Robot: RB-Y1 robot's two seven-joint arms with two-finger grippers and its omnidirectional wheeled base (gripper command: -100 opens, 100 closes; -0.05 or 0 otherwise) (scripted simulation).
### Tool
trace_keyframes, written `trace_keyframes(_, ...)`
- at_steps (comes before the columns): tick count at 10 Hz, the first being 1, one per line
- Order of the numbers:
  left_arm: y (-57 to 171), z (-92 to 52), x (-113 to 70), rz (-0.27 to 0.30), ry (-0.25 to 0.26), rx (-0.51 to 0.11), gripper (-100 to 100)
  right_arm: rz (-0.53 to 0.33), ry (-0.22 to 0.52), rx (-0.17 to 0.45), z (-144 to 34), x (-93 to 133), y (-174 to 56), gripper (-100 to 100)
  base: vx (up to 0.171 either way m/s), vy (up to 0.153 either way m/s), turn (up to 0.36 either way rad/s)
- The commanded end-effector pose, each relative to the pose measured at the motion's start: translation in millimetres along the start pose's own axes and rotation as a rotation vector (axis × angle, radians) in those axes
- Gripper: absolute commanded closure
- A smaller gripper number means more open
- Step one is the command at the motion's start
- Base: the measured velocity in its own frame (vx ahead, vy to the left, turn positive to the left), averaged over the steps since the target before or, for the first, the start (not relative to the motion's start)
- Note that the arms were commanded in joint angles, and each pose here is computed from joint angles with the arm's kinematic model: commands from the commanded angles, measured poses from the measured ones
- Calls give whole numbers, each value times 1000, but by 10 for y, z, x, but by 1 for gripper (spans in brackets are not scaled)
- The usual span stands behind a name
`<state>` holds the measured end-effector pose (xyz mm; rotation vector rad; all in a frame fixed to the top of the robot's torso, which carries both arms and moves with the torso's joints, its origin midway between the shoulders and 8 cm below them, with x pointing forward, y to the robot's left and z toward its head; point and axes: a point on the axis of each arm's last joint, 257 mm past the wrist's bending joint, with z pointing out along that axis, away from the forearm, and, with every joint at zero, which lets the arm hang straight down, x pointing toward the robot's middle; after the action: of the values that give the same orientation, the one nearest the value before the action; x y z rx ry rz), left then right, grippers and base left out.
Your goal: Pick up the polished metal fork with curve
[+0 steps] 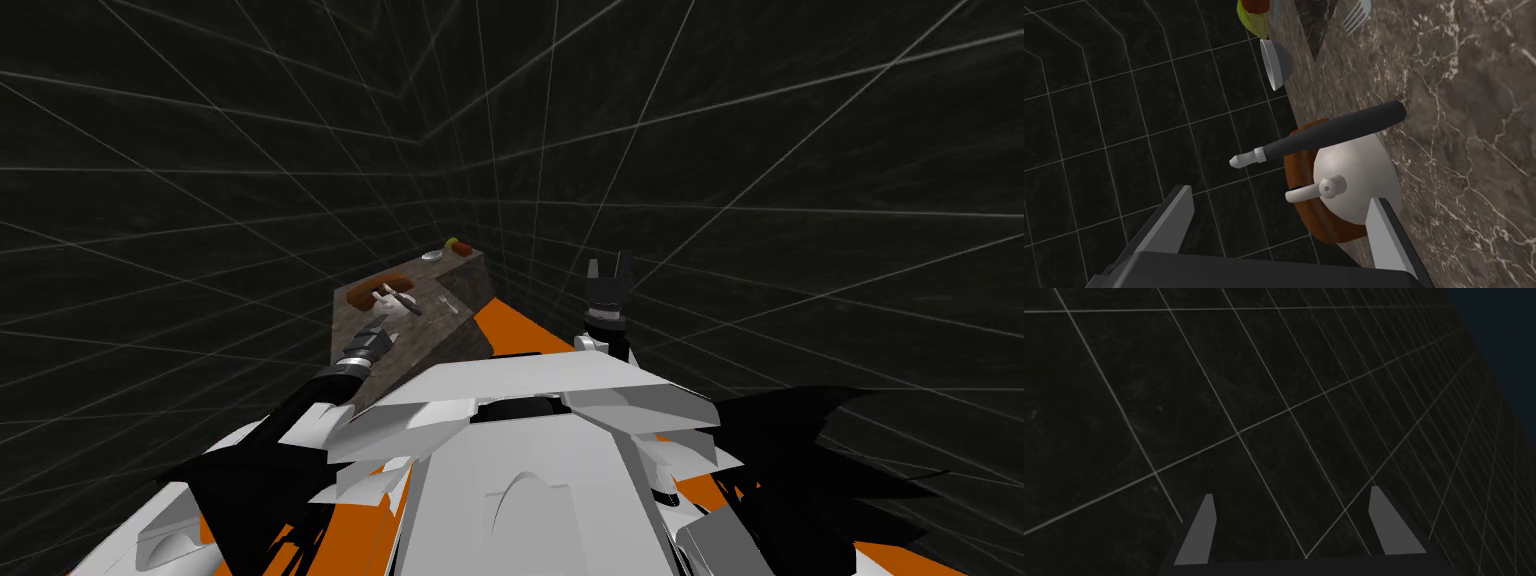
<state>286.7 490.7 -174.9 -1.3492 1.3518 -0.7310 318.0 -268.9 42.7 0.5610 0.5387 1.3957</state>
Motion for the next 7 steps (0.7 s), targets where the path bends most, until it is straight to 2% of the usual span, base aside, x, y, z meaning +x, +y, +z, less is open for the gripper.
trace_keyframes(1, 186, -54, -77, 14, -1, -81, -100, 0, 0, 0, 0, 0, 0, 0, 2, 30, -381)
trace_keyframes(2, 207, -56, -84, 14, -4, -89, -100, 0, 0, 0, 0, 0, 0, 0, 3, 33, -221)
trace_keyframes(3, 375, -103, -149, 28, -3, -157, -100, 0, 0, 0, 0, 0, 0, 0, 8, 26, -340)
trace_keyframes(4, 394, -106, -156, 28, -5, -165, -100, 0, 0, 0, 0, 0, 0, 0, 5, 32, -244)
trace_keyframes(5, 550, -160, -212, 42, -3, -229, -100, 0, 0, 0, 0, 0, 0, 0, 15, 30, -385)
trace_keyframes(6, 579, -167, -222, 43, -6, -241, -100, 0, 0, 0, 0, 0, 0, 0, 14, 34, -216)
trace_keyframes(7, 747, -235, -279, 58, -5, -312, -100, 0, 0, 0, 0, 0, 0, 0, 20, 36, -335)
